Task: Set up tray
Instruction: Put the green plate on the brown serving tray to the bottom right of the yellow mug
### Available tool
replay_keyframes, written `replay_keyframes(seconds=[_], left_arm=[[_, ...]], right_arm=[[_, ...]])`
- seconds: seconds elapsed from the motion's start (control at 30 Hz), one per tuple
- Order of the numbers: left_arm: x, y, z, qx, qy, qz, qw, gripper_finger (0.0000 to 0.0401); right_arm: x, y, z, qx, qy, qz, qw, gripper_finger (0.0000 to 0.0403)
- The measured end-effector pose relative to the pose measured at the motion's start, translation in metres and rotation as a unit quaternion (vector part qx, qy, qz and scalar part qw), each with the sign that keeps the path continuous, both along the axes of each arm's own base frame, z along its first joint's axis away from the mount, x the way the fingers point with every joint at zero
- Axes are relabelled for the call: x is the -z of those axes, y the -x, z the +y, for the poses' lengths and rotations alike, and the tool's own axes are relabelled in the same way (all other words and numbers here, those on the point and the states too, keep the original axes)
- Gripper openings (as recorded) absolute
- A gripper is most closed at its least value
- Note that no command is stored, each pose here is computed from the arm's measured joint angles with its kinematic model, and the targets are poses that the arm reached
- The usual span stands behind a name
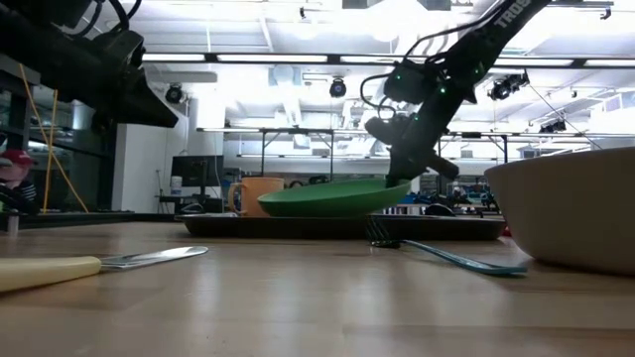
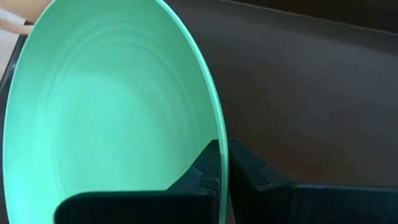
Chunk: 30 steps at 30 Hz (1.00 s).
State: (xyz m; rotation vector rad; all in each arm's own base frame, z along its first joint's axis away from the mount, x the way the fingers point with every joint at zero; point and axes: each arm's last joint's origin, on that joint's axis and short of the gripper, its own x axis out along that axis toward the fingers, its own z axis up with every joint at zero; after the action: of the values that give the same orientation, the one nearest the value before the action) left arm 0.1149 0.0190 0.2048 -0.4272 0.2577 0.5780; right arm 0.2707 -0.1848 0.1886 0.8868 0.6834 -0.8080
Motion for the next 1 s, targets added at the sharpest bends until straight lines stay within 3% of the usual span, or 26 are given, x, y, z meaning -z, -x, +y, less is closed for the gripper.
replay_keyframes(seconds=[1.0], left_arm=[[0.0,0.0,0.0,0.008,-0.004,0.003,1.0,0.0076]], right_arm=[[0.026,-0.006,-0.006,-0.003,-0.017,0.027,0.999,0.0]])
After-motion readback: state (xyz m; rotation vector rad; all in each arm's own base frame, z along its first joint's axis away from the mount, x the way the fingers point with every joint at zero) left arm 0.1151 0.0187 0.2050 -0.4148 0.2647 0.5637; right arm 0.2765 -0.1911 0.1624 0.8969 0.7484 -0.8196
